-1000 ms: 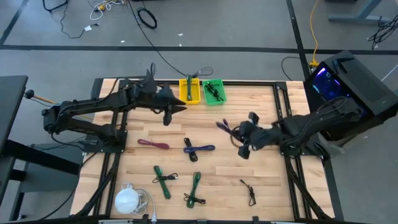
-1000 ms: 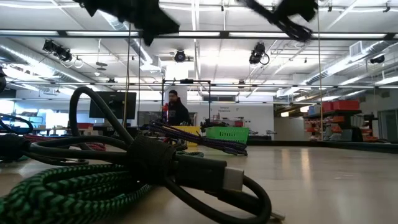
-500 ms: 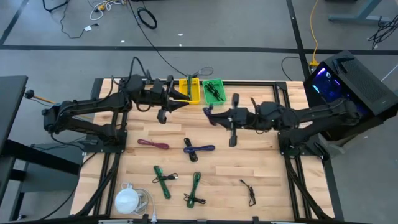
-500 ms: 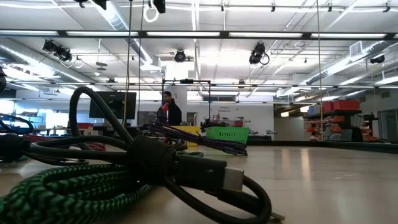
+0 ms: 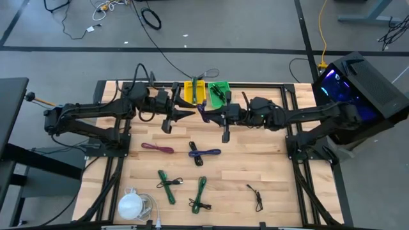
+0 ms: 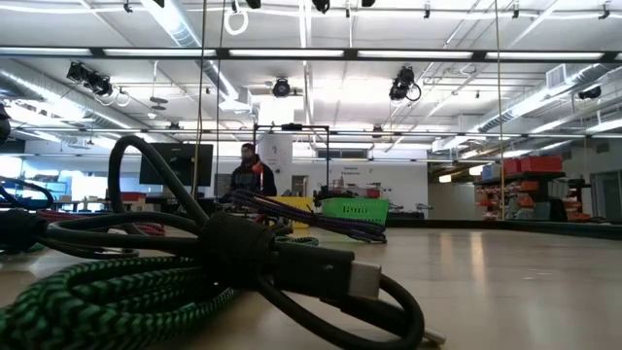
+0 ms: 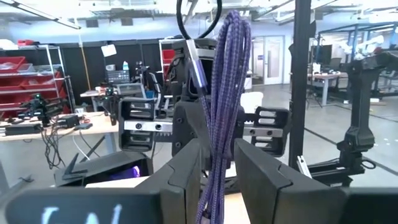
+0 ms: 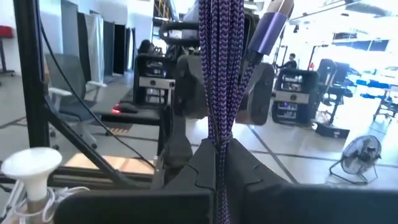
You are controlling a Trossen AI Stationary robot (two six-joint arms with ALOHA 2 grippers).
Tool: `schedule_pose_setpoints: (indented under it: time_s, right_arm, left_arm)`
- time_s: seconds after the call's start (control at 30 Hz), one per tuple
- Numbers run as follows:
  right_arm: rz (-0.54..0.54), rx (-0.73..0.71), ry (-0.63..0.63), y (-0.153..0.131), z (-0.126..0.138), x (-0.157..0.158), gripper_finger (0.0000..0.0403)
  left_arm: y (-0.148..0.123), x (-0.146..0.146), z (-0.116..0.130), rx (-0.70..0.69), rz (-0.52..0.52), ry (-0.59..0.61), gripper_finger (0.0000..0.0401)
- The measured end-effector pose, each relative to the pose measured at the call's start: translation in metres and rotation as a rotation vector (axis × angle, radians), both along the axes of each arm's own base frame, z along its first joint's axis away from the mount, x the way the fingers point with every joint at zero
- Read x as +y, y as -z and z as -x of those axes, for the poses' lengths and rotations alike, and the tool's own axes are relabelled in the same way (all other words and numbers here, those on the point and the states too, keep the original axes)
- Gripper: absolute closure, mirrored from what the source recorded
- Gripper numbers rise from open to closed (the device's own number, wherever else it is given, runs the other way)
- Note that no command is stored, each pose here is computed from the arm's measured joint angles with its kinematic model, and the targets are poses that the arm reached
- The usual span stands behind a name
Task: Pick & Place USB Port
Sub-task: Put the purple charger cable into the yellow bin
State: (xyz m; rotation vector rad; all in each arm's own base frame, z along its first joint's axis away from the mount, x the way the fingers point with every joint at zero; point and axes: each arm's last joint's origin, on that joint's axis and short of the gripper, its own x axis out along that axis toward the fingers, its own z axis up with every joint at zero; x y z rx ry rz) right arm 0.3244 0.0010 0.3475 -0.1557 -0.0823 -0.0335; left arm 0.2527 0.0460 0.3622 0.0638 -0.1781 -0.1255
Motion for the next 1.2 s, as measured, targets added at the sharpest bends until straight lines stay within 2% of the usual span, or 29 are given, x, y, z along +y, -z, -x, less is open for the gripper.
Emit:
schedule_pose_setpoints:
  time_s: [0.23,0.53,0.7,0.87,1.07,1.2]
  right_arm:
    - [-0.015,-0.009,-0.018,0.005,-0.006,-0.006,0.0399]
    - [-0.014,0.000,-0.019,0.006,-0.007,-0.010,0.0399]
    - [-0.017,-0.009,-0.002,0.005,-0.006,-0.015,0.0399]
    - [-0.033,-0.010,0.012,0.005,-0.006,-0.019,0.0398]
    - [-0.040,-0.013,0.008,0.006,-0.007,-0.020,0.0398]
    - [-0.041,0.005,0.009,0.008,-0.007,-0.020,0.0398]
  left_arm:
    - [0.005,0.002,-0.008,0.001,-0.002,-0.012,0.0291]
    - [0.010,0.004,-0.015,0.007,-0.002,-0.002,0.0218]
    - [0.010,0.003,-0.016,0.003,-0.002,0.017,0.0198]
    - [0.014,0.002,-0.019,0.010,0.001,0.020,0.0203]
    - [0.021,0.003,-0.031,0.001,0.009,-0.058,0.0220]
    - [0.019,0.005,-0.031,-0.031,0.007,-0.067,0.0238]
